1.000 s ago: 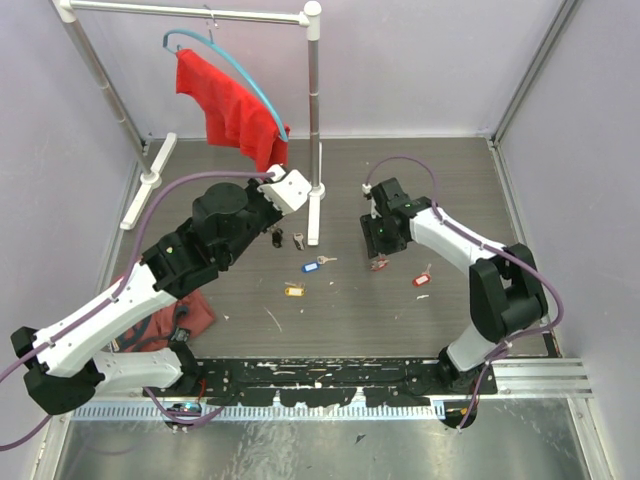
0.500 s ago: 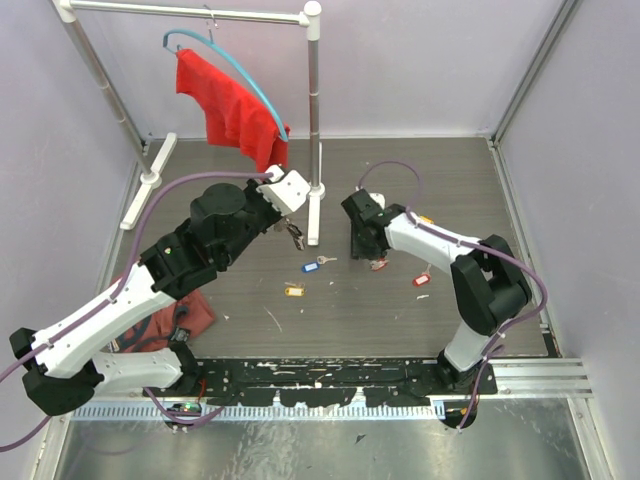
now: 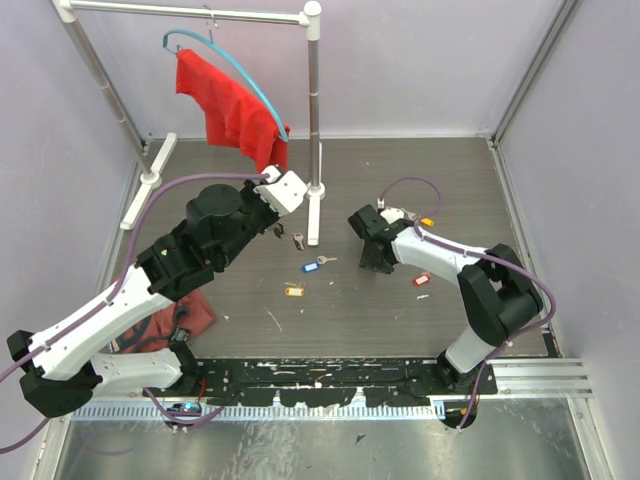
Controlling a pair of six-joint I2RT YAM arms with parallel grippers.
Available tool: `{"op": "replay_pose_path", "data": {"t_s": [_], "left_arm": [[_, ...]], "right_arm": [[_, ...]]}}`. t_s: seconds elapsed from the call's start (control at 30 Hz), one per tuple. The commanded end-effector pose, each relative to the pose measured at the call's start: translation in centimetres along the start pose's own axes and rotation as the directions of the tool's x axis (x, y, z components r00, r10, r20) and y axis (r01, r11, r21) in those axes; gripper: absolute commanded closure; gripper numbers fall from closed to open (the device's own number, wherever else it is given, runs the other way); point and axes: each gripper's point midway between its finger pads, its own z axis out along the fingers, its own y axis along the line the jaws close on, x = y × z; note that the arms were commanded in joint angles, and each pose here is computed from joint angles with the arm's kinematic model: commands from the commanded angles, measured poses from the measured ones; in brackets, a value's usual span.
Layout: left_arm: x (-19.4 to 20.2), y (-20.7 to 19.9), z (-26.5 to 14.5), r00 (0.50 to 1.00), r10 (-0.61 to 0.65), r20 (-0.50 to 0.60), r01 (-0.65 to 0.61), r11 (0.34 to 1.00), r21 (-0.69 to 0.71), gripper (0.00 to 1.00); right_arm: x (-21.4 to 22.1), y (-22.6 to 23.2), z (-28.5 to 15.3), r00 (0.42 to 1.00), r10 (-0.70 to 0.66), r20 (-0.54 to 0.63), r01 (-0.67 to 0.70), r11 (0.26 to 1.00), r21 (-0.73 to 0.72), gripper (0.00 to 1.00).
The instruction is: Put the keys on the keyring
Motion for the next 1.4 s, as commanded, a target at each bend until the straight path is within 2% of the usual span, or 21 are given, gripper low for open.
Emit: {"op": "replay_pose_path", "data": {"t_s": [0.0,0.13,0.43,1.13,1.37], "left_arm": [[-0.6,0.5,-0.5,0.999,-0.027,0.039,0.027,1.000,-0.013,1.00],[-0.7,0.6,-0.6,0.999,-0.028,0.044,0.029,0.999,-0.014,1.00],[-0.9,0.5,-0.9,0.998,-0.034,0.054,0.034,0.999,-0.002,1.00],[-0.8,0.5,-0.9,0.998,-0.031,0.056,0.031,1.000,-0.001,1.00],[-0.9,0.6,-1.0,0.998,-0.033,0.060,0.033,0.999,-0.003,1.00]], "right_arm": [[-2.1,1.1,-1.0,0.991,0.110,0.076,-0.105,0.992,-0.063,0.63],[-1.9,1.8,-0.5,0.986,0.161,0.043,-0.155,0.981,-0.119,0.64],[-2.5,1.5,-0.1,0.979,0.193,0.061,-0.185,0.977,-0.109,0.69],[-1.4,0.0,1.2,0.990,0.133,0.048,-0.131,0.991,-0.030,0.66],[-1.2,0.0,1.6,0.992,0.120,0.040,-0.119,0.993,-0.025,0.70]]}}
